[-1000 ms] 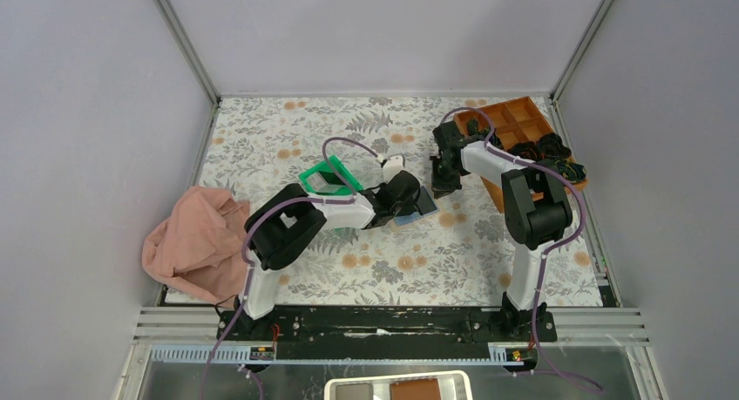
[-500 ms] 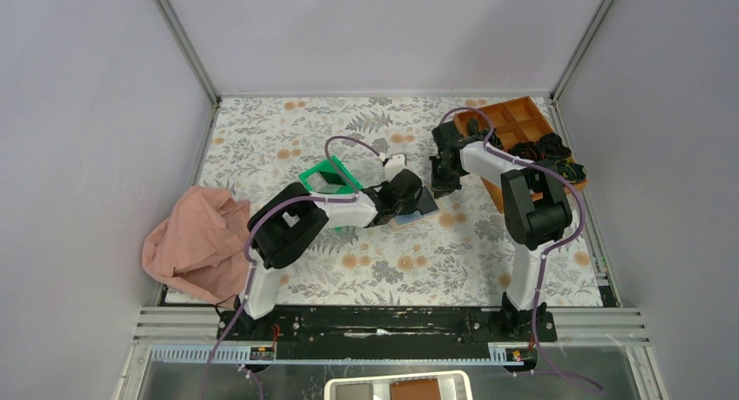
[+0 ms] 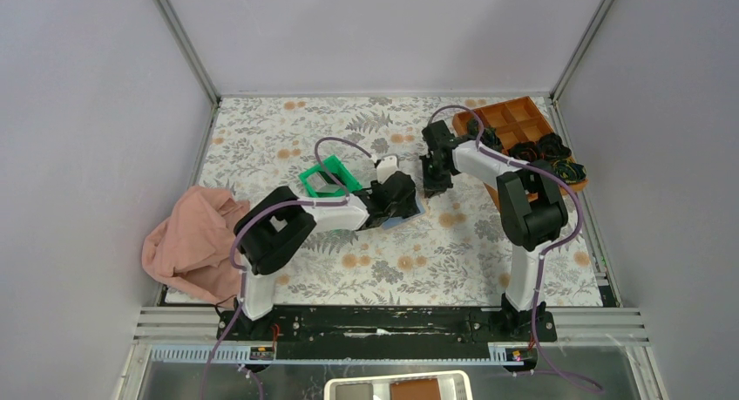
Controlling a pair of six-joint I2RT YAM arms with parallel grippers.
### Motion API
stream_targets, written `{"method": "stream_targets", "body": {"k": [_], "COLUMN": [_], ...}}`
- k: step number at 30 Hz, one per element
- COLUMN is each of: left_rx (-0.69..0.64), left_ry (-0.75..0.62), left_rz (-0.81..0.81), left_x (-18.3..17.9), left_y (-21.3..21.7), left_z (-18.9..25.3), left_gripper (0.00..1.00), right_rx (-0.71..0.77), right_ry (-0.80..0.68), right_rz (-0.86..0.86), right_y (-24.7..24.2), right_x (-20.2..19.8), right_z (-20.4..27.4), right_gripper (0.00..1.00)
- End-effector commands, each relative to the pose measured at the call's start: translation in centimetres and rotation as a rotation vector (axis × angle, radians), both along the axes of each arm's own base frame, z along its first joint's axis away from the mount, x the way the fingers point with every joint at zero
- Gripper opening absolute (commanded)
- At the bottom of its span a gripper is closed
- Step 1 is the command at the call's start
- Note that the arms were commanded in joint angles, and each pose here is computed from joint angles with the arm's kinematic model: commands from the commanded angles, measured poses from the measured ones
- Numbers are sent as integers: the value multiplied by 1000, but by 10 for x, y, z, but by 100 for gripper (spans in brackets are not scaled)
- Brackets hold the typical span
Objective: Put the credit cards into the card holder
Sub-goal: Insert the credit card into the card holder, then adjust the credit card in the card holder.
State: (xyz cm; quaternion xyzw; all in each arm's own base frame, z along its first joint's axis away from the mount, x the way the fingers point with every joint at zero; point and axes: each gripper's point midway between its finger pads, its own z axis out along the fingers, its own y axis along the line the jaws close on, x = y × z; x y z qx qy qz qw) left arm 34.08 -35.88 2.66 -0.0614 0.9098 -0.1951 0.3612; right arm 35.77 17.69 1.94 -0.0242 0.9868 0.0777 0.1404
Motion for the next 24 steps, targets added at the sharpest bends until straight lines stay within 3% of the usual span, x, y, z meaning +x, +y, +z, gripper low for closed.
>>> {"method": "stream_targets", "body": {"k": [1, 14, 24], "left_rx": [123, 88, -50], "left_ry": [26, -49, -178], "left_rz": [48, 78, 76], "left_x": [-12, -18, -28], "left_y": [40, 59, 81], "left_z": [-7, 48, 123], "left_gripper": [68, 71, 67], "right_rx": [20, 49, 163], "right_ry": [-60, -118, -304], "right_rz": [16, 30, 129], "right_y": [7, 10, 46], "right_x": [14, 18, 42], "right_z": [25, 56, 125], "right_gripper": [18, 21, 24]}}
